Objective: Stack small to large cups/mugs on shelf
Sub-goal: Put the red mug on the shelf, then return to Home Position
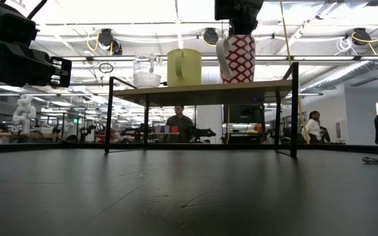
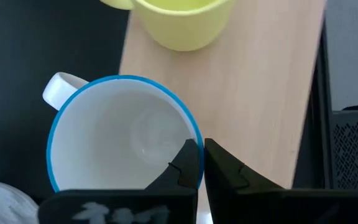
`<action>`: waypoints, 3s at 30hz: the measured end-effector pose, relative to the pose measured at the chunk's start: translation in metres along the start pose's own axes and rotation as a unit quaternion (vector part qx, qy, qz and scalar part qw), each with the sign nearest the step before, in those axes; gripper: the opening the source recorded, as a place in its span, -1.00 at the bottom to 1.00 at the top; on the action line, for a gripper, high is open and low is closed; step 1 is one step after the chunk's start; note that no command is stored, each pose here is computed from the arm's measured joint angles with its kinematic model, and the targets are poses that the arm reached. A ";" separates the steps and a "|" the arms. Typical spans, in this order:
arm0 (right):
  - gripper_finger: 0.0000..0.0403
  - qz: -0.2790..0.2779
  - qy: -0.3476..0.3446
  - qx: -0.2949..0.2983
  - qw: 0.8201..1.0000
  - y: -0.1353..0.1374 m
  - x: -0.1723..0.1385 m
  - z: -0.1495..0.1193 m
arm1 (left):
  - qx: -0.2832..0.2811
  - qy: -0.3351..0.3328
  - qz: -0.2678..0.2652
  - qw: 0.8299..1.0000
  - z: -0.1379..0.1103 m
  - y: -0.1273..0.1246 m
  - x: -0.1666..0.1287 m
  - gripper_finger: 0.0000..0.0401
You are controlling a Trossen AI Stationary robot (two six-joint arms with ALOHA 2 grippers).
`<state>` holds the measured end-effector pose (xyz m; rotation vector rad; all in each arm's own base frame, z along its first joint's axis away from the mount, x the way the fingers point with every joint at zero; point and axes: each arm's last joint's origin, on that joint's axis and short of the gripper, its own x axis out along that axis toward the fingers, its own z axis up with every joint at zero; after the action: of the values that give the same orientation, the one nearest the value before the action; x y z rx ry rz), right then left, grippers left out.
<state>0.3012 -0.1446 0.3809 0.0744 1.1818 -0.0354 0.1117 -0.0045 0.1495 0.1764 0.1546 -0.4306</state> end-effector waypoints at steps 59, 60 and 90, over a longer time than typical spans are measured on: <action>-0.67 0.003 -0.022 0.037 0.999 -0.011 -0.002 -0.001 | -0.004 0.003 0.002 1.000 -0.001 0.000 0.000 -0.84; -0.67 0.003 -0.022 0.037 0.999 -0.011 -0.002 -0.001 | -0.004 0.004 0.002 1.000 -0.001 0.000 0.000 -0.84; -0.16 0.001 -0.026 0.038 0.999 -0.012 -0.002 0.000 | -0.005 0.004 0.002 1.000 -0.001 0.000 0.000 -0.84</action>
<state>0.2997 -0.1562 0.3825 0.1409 1.1280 -0.0814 0.1116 -0.0044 0.1488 0.1690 0.1639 -0.4261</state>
